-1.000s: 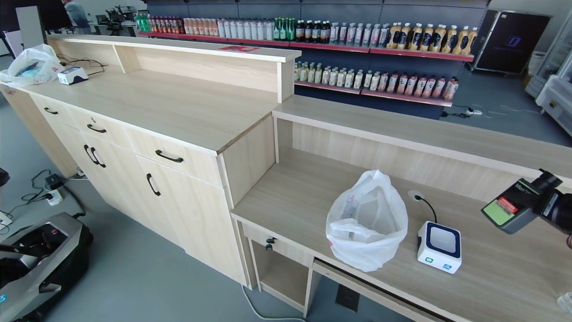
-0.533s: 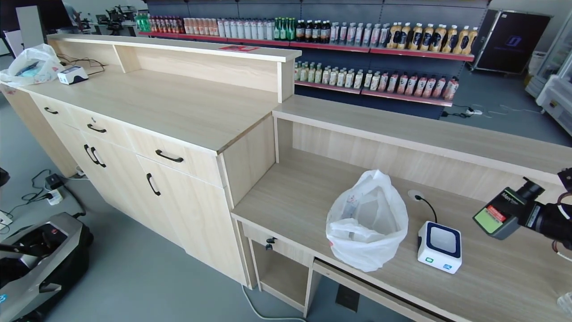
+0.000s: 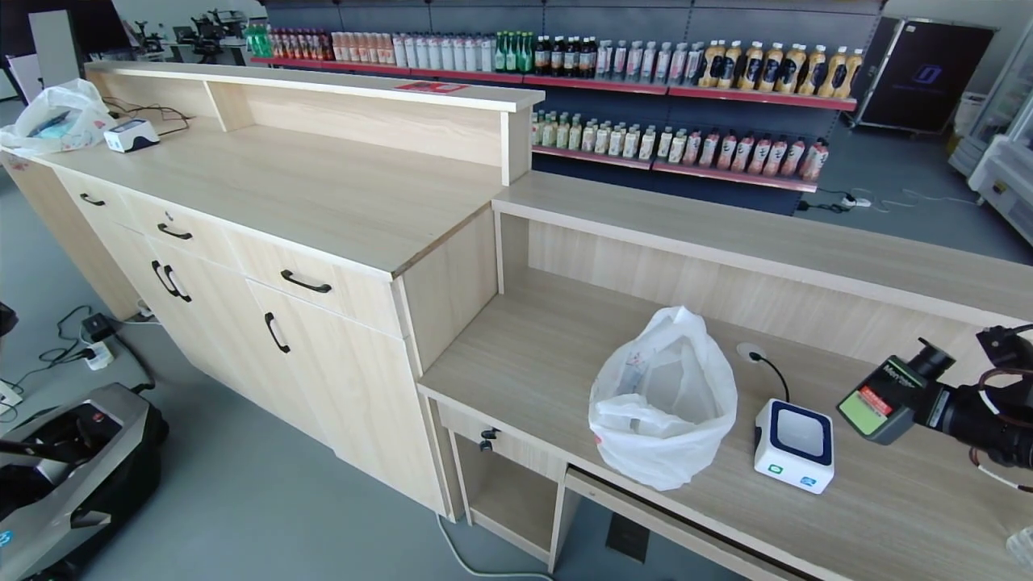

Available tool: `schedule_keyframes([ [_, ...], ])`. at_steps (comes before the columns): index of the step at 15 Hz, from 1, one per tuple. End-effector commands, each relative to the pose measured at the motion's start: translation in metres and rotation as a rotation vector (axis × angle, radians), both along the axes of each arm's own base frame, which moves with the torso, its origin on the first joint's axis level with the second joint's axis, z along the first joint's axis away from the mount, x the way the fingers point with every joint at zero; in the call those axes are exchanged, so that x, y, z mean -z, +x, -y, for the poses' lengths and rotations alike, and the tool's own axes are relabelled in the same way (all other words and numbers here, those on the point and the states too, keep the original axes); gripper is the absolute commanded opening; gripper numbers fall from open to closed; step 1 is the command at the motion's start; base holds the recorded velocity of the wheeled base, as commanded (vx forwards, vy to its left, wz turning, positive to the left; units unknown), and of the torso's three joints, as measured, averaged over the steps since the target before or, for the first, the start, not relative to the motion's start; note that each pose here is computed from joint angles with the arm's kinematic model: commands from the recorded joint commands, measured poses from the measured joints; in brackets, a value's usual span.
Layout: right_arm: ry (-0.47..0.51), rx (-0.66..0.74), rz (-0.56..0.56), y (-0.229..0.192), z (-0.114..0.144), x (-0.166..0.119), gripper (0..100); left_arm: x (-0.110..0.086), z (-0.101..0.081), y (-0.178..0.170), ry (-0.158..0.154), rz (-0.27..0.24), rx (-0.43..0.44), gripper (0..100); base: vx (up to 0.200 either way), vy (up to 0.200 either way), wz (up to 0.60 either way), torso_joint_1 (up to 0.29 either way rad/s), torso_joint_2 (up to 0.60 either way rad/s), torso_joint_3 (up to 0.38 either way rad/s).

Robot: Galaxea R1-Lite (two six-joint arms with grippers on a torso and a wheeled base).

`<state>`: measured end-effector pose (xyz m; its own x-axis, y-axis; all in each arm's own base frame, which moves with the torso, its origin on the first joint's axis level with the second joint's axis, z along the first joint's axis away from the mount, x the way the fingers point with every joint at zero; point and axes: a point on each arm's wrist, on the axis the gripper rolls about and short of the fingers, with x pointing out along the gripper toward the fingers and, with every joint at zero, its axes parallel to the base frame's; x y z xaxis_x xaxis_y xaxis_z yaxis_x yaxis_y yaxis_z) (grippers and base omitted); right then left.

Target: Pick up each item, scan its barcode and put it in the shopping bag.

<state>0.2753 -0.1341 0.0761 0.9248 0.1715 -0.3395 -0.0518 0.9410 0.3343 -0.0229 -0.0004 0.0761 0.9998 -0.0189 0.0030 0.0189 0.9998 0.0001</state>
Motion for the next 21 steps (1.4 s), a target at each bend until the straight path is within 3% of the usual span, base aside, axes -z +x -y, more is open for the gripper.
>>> schedule_keyframes([
  [1, 0.011, -0.002, -0.032, 0.003, 0.002, 0.016, 0, 0.000, 0.000, 0.000, 0.000, 0.000, -0.001, 100, 0.000, 0.000, 0.00, 0.000, 0.00, 0.000],
  [14, -0.006, -0.063, -0.019, 0.023, 0.004, 0.035, 0, 0.000, 0.000, 0.000, 0.000, 0.000, -0.001, 100, 0.000, 0.000, 0.00, 0.000, 0.00, 0.000],
  [21, -0.020, -0.121, 0.008, 0.041, -0.009, 0.042, 0, 0.000, 0.000, 0.000, 0.000, 0.000, 0.001, 100, 0.000, 0.000, 0.00, 0.000, 0.00, 0.000],
])
